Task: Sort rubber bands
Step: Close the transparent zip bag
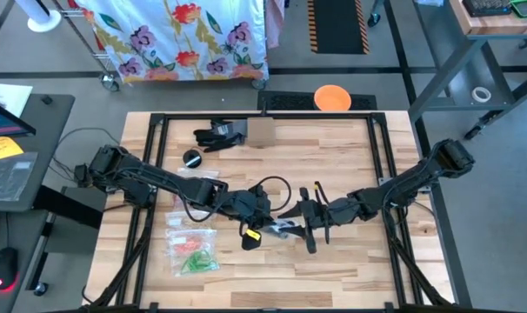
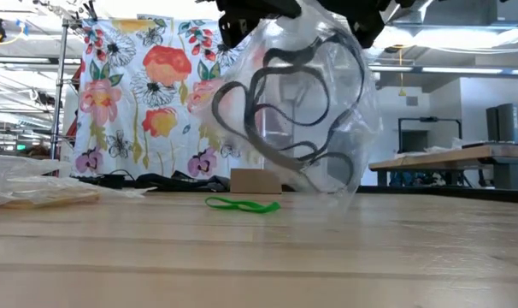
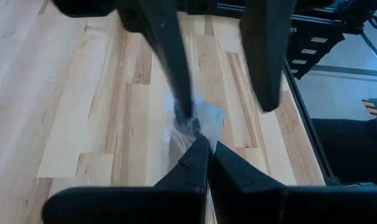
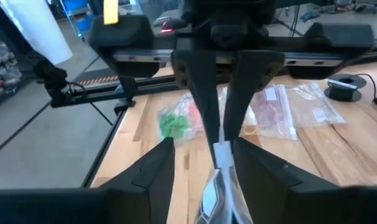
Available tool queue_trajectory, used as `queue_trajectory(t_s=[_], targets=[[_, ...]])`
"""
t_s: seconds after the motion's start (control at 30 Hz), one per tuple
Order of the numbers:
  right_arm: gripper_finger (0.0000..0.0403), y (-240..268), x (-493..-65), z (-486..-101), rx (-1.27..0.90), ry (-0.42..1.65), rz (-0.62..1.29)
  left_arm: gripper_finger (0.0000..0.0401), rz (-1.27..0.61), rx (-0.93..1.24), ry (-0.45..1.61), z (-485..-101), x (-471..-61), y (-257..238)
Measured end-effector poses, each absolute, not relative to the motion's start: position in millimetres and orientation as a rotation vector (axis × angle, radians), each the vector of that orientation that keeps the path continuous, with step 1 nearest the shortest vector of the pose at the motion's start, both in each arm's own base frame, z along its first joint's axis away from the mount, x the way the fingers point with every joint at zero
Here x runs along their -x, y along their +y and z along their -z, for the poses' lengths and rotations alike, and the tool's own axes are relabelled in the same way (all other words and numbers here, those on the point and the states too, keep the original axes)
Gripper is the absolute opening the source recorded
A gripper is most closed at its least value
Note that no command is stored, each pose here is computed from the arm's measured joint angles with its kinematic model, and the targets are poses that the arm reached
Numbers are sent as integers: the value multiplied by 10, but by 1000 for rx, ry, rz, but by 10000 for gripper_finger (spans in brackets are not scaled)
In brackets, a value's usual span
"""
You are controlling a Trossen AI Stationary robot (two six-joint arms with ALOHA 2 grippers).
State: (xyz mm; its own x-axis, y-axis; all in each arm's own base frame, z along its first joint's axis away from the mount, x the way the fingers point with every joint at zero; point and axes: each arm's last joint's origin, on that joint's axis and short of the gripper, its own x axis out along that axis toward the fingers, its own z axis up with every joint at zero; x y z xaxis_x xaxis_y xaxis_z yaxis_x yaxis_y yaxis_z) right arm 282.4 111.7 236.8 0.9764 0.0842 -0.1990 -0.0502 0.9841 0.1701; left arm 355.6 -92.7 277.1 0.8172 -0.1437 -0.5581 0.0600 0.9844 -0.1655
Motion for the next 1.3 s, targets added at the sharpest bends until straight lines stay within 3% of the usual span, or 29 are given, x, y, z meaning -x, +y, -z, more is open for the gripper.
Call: queue_trajectory(t_s=[0.43, 1.0, 1.3], targets=[[162, 1108, -2830, -2370, -125, 205, -65, 0, 105, 207, 575, -2800, -3578, -916], [110, 1108, -2830, -2370, -123, 204, -66, 0, 134, 216, 550, -2826, -3591, -927], [24, 1108, -2830, -2370, -111, 204, -67, 0, 140, 209, 550, -2826, -3591, -928]])
